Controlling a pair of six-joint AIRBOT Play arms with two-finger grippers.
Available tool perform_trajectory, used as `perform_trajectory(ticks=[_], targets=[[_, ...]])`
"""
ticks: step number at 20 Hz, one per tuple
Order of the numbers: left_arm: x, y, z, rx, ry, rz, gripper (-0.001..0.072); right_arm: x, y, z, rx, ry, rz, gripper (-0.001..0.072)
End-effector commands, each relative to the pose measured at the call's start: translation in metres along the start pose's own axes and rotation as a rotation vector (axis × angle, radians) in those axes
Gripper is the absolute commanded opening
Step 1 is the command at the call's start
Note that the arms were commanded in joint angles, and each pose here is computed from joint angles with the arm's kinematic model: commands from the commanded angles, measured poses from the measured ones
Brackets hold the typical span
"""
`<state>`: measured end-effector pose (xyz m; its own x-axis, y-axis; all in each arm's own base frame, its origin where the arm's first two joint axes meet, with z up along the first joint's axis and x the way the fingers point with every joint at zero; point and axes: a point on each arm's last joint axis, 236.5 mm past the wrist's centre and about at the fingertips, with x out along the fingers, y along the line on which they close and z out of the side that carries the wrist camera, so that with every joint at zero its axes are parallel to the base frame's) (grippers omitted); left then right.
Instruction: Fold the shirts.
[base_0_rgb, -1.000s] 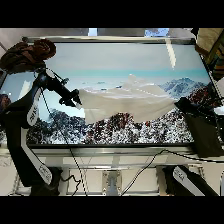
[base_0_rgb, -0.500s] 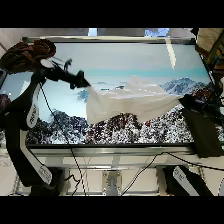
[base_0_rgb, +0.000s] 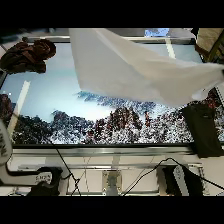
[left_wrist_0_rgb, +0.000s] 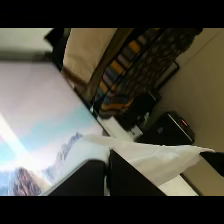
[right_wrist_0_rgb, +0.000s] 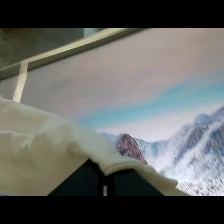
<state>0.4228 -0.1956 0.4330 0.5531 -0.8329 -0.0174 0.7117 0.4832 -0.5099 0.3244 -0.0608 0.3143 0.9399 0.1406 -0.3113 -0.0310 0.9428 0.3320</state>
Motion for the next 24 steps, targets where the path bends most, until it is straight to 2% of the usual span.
perform_trajectory(ticks=[1, 3, 5, 9, 10, 12, 15, 18, 20, 22, 24], targets=[[-0.067, -0.095, 0.044, 0.272, -0.174, 0.086, 0.0008, -0.046, 0.085, 0.052, -0.121, -0.135, 0.196, 0.0024], [-0.094, -0.126, 0.052, 0.364, -0.227, 0.130, 0.0007, -0.066, 0.114, 0.070, -0.195, -0.187, 0.236, 0.0024], [-0.116, -0.124, 0.067, 0.417, -0.295, 0.250, 0.0006, -0.081, 0.130, 0.088, -0.262, -0.241, 0.225, 0.0024], [-0.134, -0.016, 0.046, 0.305, -0.165, 0.620, 0.0006, -0.072, 0.120, 0.112, -0.253, -0.248, 0.239, 0.0024], [-0.132, 0.017, 0.027, 0.251, -0.090, 0.685, 0.0006, -0.061, 0.112, 0.111, -0.215, -0.223, 0.270, 0.0024], [-0.115, 0.071, -0.017, 0.147, 0.075, 0.732, 0.0006, -0.026, 0.096, 0.097, -0.112, -0.109, 0.364, 0.0024], [-0.081, 0.151, -0.088, 0.001, 0.291, 0.774, 0.0006, 0.053, 0.081, 0.043, -0.028, 0.150, 0.426, 0.0024], [-0.046, 0.223, -0.152, -0.096, 0.445, 0.820, 0.0006, 0.157, 0.061, -0.060, -0.066, 0.496, 0.294, 0.0024], [-0.022, 0.274, -0.183, -0.165, 0.457, 0.844, 0.0006, 0.218, 0.057, -0.133, -0.123, 0.673, 0.244, 0.0024], [-0.003, 0.329, -0.201, -0.232, 0.383, 0.890, 0.0006, 0.277, 0.052, -0.186, -0.064, 0.728, 0.242, 0.0023], [0.006, 0.376, -0.205, -0.272, 0.270, 0.949, 0.0006, 0.330, 0.025, -0.206, 0.037, 0.660, 0.197, 0.0024]])
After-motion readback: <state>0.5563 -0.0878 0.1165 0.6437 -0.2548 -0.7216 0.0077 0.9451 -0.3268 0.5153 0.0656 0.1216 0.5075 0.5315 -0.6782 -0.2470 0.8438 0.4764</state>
